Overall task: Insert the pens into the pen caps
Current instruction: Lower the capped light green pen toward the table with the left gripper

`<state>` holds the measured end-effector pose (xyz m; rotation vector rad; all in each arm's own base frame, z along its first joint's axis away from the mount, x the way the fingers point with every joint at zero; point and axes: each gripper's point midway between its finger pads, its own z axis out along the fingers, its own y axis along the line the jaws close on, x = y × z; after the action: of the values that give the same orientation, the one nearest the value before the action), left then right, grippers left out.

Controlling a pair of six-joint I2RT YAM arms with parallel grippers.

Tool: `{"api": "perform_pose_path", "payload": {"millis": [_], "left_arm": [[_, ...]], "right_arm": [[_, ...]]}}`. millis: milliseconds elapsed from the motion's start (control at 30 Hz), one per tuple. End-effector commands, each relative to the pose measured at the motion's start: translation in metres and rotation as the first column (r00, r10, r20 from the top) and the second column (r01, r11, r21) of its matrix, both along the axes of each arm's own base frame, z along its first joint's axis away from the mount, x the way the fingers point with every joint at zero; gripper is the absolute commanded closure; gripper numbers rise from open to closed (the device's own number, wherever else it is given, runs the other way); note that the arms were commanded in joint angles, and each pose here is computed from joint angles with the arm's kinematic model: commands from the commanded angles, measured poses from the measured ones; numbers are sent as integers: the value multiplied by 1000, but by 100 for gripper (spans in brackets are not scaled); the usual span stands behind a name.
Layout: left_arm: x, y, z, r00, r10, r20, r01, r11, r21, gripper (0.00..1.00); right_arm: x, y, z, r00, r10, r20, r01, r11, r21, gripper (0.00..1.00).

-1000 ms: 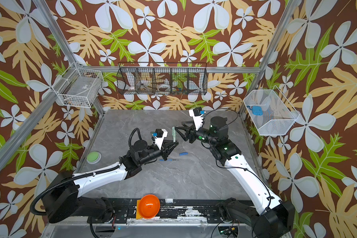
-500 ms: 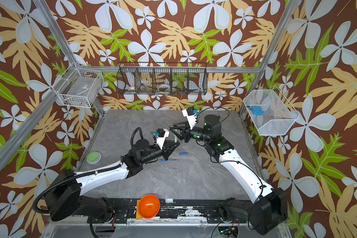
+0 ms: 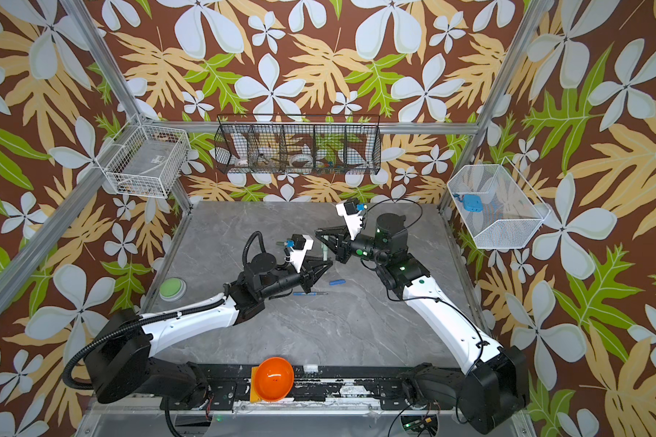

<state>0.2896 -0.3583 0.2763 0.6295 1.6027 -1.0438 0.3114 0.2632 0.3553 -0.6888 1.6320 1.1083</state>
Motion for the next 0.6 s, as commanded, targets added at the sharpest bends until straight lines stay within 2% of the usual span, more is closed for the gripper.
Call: {"api": "perform_pose_path", "payload": {"millis": [0, 100, 200, 367, 567], "left_arm": [[13, 16, 62, 992, 60, 107, -39, 981, -189, 100], [20, 29, 93, 980, 97, 174, -51, 967, -248, 100], [25, 32, 120, 958, 138, 252, -72, 964, -256, 100], [17, 35, 163, 929, 145, 341, -26, 943, -331, 100], [13, 40, 181, 913, 160, 375, -18, 935, -355, 100]], "right_arm": [[-15, 6, -19, 991, 80, -105, -80, 997, 2, 100], [-18, 8, -32, 986, 91, -139, -92, 996, -4, 100], [-21, 10, -42, 981, 98, -168, -98, 995, 7, 100], [-23, 20, -53, 976, 105, -190, -100, 994, 35, 100], [-18, 17, -56, 984, 36, -177, -31, 999, 28, 100]]}}
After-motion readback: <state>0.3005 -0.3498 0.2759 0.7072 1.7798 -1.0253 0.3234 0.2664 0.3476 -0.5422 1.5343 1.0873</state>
